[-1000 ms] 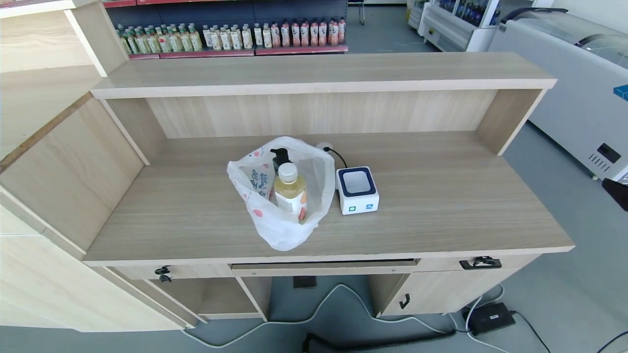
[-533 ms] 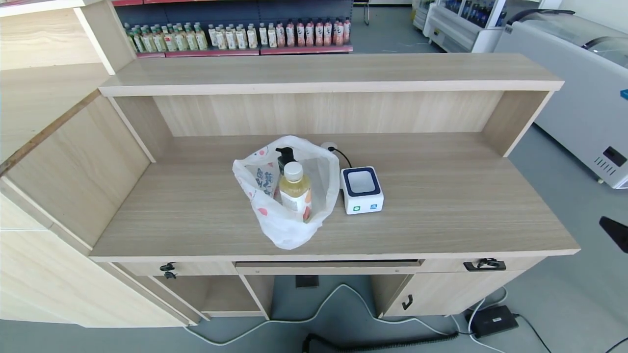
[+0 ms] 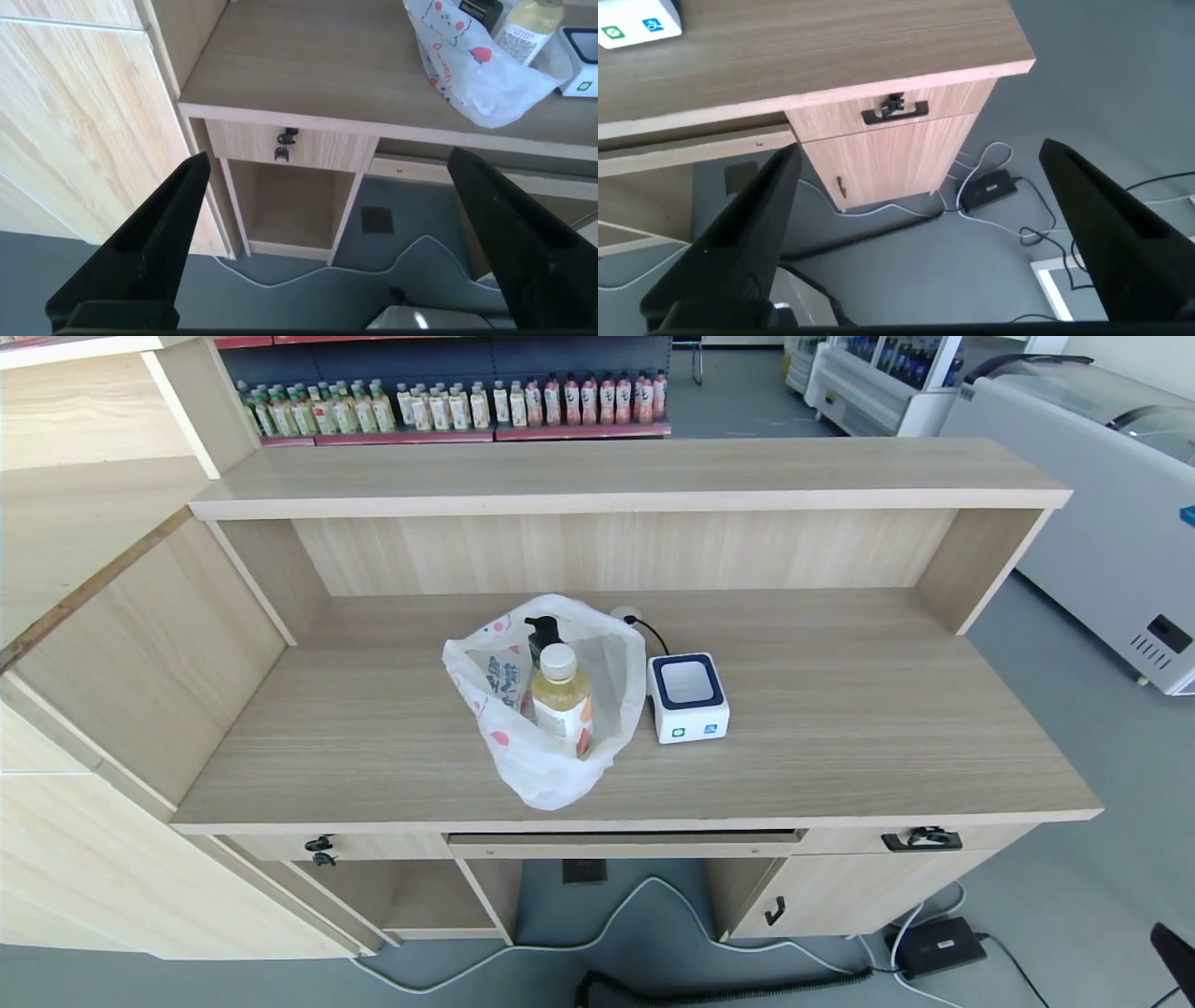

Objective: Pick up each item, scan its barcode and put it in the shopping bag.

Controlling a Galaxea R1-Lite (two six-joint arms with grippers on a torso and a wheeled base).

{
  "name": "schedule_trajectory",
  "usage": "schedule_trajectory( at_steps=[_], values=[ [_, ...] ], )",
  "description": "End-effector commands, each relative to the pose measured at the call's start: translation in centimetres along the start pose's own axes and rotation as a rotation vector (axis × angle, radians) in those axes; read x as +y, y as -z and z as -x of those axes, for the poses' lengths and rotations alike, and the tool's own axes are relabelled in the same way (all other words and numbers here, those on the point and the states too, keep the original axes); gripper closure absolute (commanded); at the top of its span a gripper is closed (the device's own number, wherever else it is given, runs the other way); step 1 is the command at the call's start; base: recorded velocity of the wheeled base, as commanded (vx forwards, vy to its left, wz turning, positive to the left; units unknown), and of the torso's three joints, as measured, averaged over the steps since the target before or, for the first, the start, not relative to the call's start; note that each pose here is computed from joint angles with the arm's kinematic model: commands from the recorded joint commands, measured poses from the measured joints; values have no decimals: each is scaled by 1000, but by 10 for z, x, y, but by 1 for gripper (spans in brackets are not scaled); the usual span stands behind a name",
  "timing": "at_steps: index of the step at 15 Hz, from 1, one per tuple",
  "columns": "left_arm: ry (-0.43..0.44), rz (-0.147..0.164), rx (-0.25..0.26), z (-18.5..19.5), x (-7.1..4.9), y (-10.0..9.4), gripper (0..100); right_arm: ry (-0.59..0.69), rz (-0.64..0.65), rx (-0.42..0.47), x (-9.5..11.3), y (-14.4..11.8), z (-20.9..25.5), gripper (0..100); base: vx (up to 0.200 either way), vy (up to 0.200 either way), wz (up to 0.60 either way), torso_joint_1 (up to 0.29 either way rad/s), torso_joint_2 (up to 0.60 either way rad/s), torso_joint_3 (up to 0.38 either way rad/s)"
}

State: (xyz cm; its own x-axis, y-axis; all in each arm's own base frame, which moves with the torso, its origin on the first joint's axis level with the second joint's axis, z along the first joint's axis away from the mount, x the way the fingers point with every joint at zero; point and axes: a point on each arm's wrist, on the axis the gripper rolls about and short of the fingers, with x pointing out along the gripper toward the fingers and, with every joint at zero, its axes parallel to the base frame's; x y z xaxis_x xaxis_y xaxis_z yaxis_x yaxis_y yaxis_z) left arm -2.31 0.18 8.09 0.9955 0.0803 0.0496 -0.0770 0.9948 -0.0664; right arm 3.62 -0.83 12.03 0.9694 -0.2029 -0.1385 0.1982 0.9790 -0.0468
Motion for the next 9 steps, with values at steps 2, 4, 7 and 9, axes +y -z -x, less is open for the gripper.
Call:
schedule_trajectory(
  at_steps=[2, 4, 7, 9],
  values=[
    [-1, 0, -1, 0, 0, 0, 0, -50, -14, -114, -3, 37, 42, 0, 0, 0, 0, 0, 0, 0],
    [-1, 0, -1, 0, 0, 0, 0, -71, -60, -143, -5, 48, 50, 0, 0, 0, 0, 0, 0, 0],
    [-1, 0, -1, 0, 0, 0, 0, -155, -60, -157, -3, 51, 53, 0, 0, 0, 0, 0, 0, 0],
    [-1, 0, -1, 0, 0, 0, 0, -155, -74, -135, -3, 53, 52, 0, 0, 0, 0, 0, 0, 0]
  ],
)
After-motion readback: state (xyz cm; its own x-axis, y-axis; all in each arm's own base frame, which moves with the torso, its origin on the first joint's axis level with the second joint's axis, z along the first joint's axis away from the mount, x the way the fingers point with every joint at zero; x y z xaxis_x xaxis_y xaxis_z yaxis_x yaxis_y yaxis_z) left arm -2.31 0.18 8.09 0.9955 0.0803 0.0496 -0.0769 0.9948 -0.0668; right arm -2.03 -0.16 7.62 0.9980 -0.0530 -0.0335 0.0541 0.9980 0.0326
